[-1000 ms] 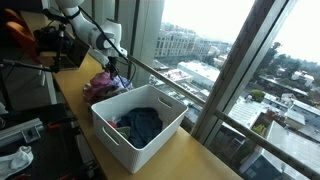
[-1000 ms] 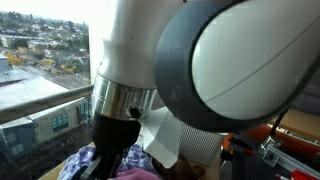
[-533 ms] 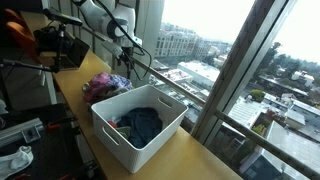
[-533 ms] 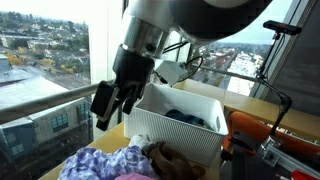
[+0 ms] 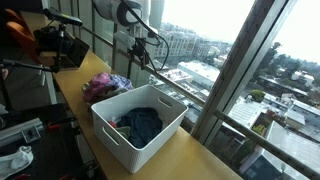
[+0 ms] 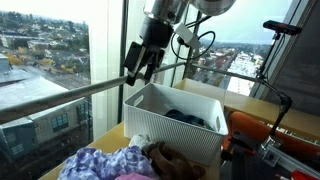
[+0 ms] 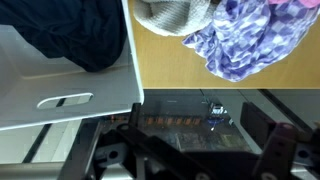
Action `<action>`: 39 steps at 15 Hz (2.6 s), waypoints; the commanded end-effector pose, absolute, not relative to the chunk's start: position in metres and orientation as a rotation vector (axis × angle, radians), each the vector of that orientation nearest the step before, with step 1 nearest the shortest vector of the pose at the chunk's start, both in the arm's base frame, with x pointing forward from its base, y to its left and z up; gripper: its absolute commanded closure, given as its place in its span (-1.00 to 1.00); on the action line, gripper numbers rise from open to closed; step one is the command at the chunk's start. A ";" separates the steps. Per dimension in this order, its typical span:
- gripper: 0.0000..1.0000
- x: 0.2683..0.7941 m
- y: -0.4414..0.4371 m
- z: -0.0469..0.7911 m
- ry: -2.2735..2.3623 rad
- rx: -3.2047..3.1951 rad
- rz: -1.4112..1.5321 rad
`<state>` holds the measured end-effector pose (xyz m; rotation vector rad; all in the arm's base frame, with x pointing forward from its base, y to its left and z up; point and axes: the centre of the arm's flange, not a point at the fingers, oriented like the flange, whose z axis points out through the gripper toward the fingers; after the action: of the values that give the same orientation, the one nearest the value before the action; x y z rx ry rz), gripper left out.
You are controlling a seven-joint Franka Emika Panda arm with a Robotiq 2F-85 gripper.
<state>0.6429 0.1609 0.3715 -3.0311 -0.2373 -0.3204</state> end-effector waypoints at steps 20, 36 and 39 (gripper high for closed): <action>-1.00 0.639 -0.093 0.194 0.053 -3.158 0.324; -0.47 0.519 -0.072 0.099 -0.017 -3.234 0.370; -0.22 0.511 -0.073 0.099 0.010 -3.239 0.340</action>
<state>0.5337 -0.0749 0.1012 -3.2170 -0.0112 0.3552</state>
